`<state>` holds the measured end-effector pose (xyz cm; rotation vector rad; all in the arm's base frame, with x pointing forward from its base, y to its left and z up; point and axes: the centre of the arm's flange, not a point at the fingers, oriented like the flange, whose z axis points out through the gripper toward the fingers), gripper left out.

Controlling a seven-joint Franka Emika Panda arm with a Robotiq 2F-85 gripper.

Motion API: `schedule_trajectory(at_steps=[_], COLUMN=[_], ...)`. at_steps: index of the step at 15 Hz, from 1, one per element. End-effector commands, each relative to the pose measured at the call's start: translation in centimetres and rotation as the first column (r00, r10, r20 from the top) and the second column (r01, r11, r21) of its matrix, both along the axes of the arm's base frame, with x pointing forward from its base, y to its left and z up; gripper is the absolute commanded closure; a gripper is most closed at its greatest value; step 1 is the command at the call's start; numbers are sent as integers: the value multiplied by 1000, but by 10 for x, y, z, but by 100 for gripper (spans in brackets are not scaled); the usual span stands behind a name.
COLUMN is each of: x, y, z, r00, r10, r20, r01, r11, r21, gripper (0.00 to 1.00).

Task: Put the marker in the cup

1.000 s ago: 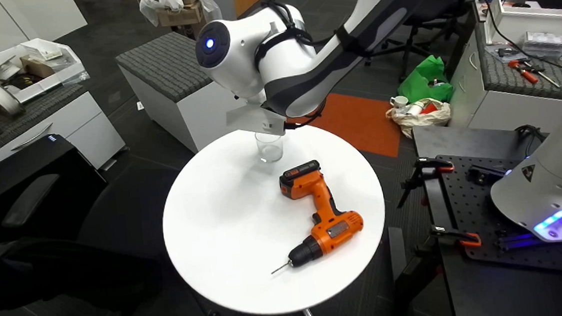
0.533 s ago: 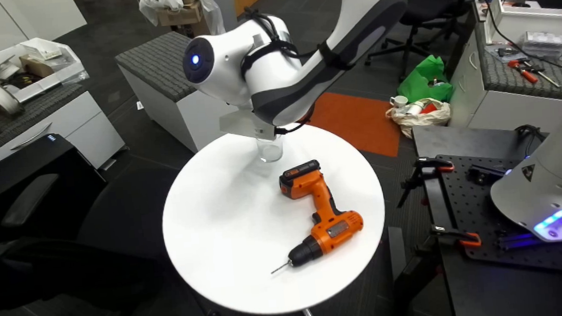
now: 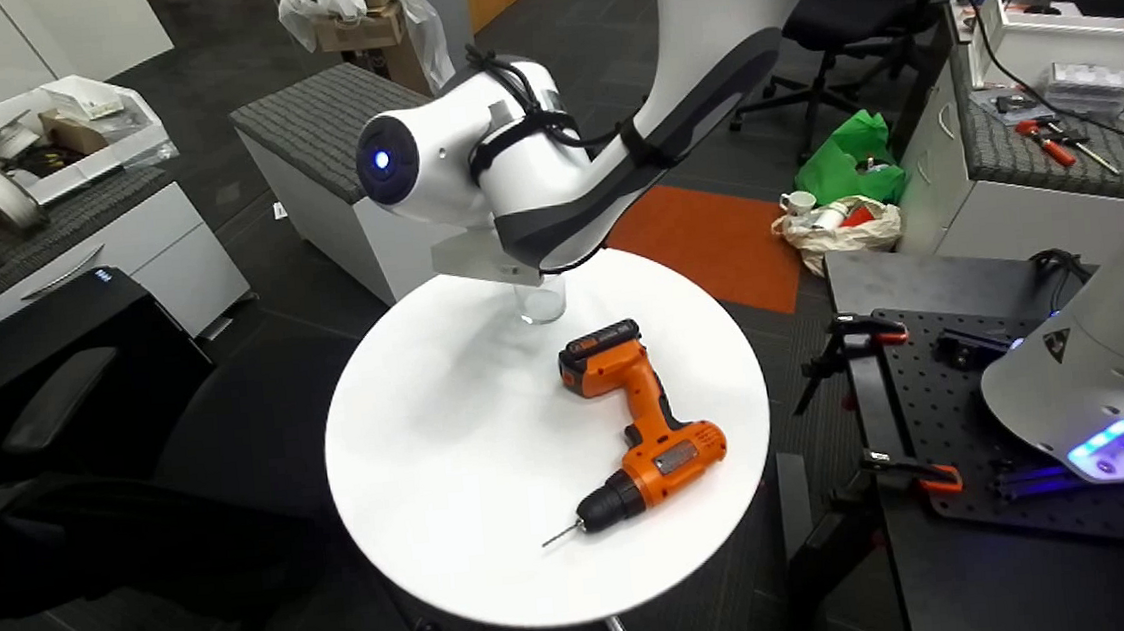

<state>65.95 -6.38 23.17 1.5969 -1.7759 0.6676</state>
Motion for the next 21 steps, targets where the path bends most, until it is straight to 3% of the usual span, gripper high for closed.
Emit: schedule_trajectory(at_steps=[1,21], x=[14,24], y=[1,24], z=[-5,-59], r00=[1000,994], r10=[16,90], r20=[8,-65], r01=[-16,-87], r11=[999,995], r21=[-34,41], gripper=[95,95])
